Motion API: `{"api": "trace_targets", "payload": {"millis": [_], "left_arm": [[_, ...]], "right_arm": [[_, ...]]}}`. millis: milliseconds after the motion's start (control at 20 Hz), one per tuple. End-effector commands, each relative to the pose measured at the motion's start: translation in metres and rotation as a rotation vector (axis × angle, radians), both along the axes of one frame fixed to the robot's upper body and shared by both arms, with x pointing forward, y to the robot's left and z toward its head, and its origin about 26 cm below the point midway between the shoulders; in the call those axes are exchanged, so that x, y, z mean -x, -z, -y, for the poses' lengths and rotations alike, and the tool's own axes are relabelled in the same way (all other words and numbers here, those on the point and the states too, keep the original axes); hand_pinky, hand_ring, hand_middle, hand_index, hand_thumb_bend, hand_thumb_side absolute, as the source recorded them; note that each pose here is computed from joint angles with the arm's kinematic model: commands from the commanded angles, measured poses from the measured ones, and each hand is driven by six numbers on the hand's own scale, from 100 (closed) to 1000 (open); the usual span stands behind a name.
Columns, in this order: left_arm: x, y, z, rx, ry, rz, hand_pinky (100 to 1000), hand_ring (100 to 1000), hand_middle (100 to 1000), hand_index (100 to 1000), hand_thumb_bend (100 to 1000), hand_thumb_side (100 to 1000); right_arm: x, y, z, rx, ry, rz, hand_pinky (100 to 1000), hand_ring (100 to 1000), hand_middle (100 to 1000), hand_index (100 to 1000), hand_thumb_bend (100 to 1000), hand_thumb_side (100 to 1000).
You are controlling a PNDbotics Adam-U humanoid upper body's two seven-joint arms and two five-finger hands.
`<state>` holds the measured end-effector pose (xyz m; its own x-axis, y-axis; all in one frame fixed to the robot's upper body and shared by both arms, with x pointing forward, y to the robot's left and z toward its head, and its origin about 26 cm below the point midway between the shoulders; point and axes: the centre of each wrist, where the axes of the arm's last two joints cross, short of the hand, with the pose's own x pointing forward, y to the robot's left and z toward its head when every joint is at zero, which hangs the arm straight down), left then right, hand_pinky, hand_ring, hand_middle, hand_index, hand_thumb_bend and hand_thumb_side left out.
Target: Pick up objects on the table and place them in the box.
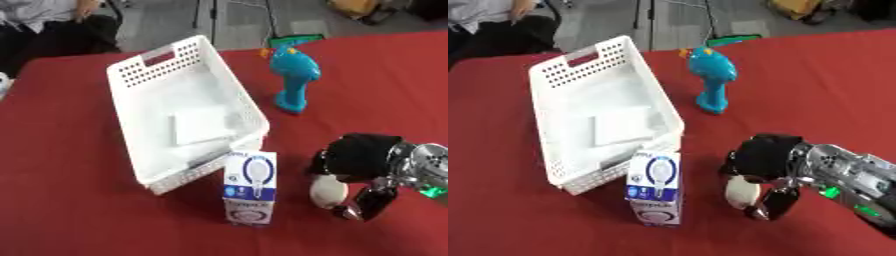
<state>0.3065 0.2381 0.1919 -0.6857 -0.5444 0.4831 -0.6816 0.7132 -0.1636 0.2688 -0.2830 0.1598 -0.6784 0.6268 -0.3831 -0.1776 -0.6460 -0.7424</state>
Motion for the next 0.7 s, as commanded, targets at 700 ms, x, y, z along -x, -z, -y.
{"api": "trace_targets", "payload": {"millis": [700], "left_arm": [[0.0010, -0.0087, 0.0019, -0.003, 0.015, 0.032, 675, 732, 709, 778, 100, 1000]], "right_arm": [[-0.0053, 0.0012, 0.0140, 0.047, 0.022, 0.033, 100, 391, 667, 887, 424, 468]]}}
